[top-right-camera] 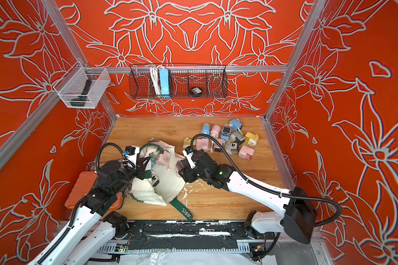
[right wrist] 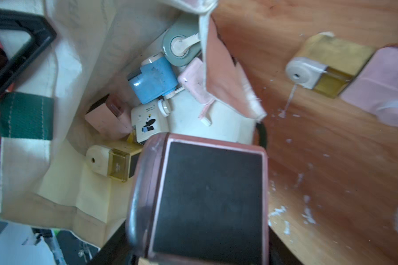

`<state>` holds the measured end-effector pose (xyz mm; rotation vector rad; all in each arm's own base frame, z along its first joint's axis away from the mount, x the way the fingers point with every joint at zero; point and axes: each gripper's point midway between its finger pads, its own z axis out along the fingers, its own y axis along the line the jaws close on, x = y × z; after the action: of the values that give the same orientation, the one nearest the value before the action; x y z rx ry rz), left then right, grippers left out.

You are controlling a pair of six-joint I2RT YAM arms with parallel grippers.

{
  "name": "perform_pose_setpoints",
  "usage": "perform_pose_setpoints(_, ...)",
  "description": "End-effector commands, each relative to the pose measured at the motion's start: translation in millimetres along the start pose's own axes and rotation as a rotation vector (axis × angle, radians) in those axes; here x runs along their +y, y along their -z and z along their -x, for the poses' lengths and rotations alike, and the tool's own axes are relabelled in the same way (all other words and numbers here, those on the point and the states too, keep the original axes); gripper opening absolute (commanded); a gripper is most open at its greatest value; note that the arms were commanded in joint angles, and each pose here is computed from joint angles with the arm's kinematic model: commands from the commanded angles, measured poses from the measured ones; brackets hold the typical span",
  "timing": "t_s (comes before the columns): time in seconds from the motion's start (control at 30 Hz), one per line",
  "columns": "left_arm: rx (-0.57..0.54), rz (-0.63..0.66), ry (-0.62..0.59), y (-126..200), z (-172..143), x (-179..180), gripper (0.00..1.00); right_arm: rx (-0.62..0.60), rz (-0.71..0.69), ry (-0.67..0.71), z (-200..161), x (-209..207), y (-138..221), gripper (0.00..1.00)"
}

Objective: Take out the pencil sharpeners from the tote bags
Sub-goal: Pick up the pencil sharpener from the canvas bag, then place the pencil sharpener at the center of the board.

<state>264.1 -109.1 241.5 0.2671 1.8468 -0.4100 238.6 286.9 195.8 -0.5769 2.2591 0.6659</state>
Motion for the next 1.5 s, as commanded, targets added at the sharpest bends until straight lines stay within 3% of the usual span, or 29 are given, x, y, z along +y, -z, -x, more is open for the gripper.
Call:
perform_pose_setpoints(0.0, -0.036, -0.027, 0.0, 4.5, 9.9, -6.5, 0.0, -0.026, -0.179, 0.004, 4.1, -50.4, 23.6, 0.44)
perform_pose_setpoints(0.33, -0.036, -0.048, 0.002, 4.8, 9.8, -10.0, 0.0, -0.199, -0.71, -0.399, 17.9, -213.2, 100.3, 0.45)
perform_pose_setpoints(0.73, -0.04, -0.056, 0.002, 5.6, 10.2, -12.1, 0.0, -0.315, -1.137, -0.741, -13.5, -348.3, 165.3, 0.44)
perform_pose_setpoints(0.87, -0.035, -0.062, -0.002, 5.7, 9.1, -14.6, 0.0, -0.316, -1.188, -0.812, -23.9, -374.8, 173.3, 0.44)
perform_pose_setpoints(1.17, -0.041, -0.073, -0.002, 6.7, 10.3, -16.6, 0.0, -0.198, -1.23, -0.926, -69.2, -412.0, 165.0, 0.44)
perform_pose_setpoints(1.47, -0.046, -0.074, -0.003, 7.8, 10.9, -17.2, 0.0, -0.117, -1.125, -0.954, -77.7, -420.4, 128.2, 0.44)
